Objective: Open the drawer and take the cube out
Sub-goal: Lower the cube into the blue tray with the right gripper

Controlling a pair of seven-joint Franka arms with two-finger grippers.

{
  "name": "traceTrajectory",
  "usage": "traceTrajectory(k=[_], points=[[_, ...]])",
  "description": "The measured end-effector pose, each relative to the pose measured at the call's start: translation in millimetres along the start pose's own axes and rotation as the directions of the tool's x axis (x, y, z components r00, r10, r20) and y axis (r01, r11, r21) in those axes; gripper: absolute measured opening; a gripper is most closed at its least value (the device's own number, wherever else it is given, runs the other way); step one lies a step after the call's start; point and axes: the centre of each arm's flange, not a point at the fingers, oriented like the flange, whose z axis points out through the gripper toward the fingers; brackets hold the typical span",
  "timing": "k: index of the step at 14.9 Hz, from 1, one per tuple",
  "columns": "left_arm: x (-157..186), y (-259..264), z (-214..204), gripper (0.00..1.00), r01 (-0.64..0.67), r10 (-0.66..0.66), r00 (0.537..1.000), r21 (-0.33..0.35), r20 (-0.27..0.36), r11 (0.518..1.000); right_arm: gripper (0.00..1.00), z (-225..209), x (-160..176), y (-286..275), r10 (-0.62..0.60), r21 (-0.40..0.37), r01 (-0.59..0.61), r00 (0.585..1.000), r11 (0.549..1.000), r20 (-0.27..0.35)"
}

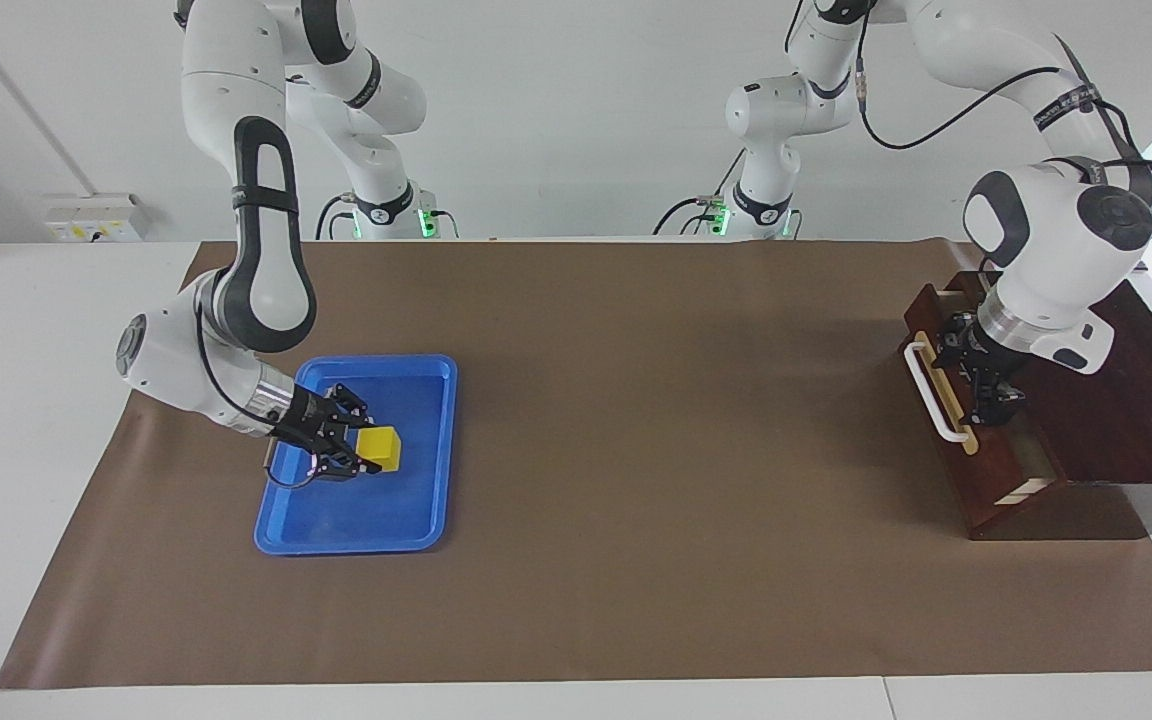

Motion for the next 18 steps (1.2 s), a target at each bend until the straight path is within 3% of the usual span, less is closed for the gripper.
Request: traceTrajectory(k=[2,6,9,12,13,17,18], points=[[20.6,-1.9,3.0,1.0,-0.016,0.016,1.0,-0.012,-0.003,1.0,0.56,-0.2,14.6,10.5,0.0,0.003,0.0,1.0,1.0,-0.005],[24.3,-2.5,5.2,1.0,-0.04,0.04,0.999,-0.02,-0.005,0.999,0.56,14.0,24.0,26.3,-0.002,0.008,0.002,1.0,1.0,-0.011],[16.1,-1.1,0.1,1.0,-0.072,0.072,0.997,-0.012,-0.008,0.997,0.56,18.6,25.1,31.0,0.003,0.017,-0.003,1.0,1.0,-0.021],[-8.2,-1.6,-25.5,1.0,-0.208,0.208,0.978,-0.006,-0.01,0.978,0.56,18.9,25.8,33.3,0.006,0.021,-0.005,1.0,1.0,-0.026],[-14.8,-5.1,-37.9,1.0,-0.271,0.271,0.962,-0.006,-0.012,0.962,0.6,18.8,25.2,33.5,0.005,0.021,-0.004,1.0,1.0,-0.026],[-47.4,-31.0,-88.4,1.0,-0.518,0.518,0.855,0.008,-0.002,0.855,0.99,13.0,15.5,32.6,-0.011,0.028,0.011,1.0,1.0,-0.023],[-60.3,-36.6,-98.2,1.0,-0.581,0.581,0.814,0.01,-0.002,0.814,1.0,7.9,8.7,32.8,-0.021,0.025,0.021,1.0,0.999,-0.016]])
